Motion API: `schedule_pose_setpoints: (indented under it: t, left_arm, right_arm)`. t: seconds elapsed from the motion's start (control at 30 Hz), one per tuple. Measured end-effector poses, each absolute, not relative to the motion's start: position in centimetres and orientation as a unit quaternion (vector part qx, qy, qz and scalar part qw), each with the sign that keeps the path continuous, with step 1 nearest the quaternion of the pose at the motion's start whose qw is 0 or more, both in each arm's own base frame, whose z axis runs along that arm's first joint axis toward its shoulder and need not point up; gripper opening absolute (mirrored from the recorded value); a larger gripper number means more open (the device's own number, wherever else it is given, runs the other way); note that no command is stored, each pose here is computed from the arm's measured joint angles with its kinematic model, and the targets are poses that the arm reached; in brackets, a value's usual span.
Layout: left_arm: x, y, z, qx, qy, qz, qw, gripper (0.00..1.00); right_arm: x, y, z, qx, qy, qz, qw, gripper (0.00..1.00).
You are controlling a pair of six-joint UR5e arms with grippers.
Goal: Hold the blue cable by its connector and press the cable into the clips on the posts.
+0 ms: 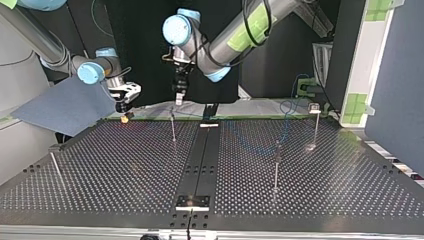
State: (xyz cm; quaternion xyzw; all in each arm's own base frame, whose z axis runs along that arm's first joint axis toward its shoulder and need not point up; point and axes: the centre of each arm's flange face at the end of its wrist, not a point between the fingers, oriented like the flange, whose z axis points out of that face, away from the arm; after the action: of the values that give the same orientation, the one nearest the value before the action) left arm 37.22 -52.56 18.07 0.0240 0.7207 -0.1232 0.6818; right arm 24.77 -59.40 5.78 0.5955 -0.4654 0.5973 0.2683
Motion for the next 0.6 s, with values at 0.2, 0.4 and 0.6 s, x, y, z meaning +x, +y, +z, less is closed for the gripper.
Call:
schedule_pose_setpoints:
  t: [0.2,0.4,0.6]
  left_arm:
    - [35.1,-51.1,19.6,0.019,0.720,-0.120,0.683,1.00]
    - [33.1,-49.8,20.9,0.020,0.719,-0.124,0.684,1.00]
    - [32.4,-48.3,22.2,0.009,0.708,-0.140,0.692,1.00]
  right_arm:
    - [24.6,-59.5,5.8,0.595,-0.466,0.597,0.269,0.00]
    - [24.6,-59.4,5.7,0.596,-0.468,0.595,0.268,0.00]
    - [24.5,-59.4,5.7,0.596,-0.469,0.594,0.267,0.00]
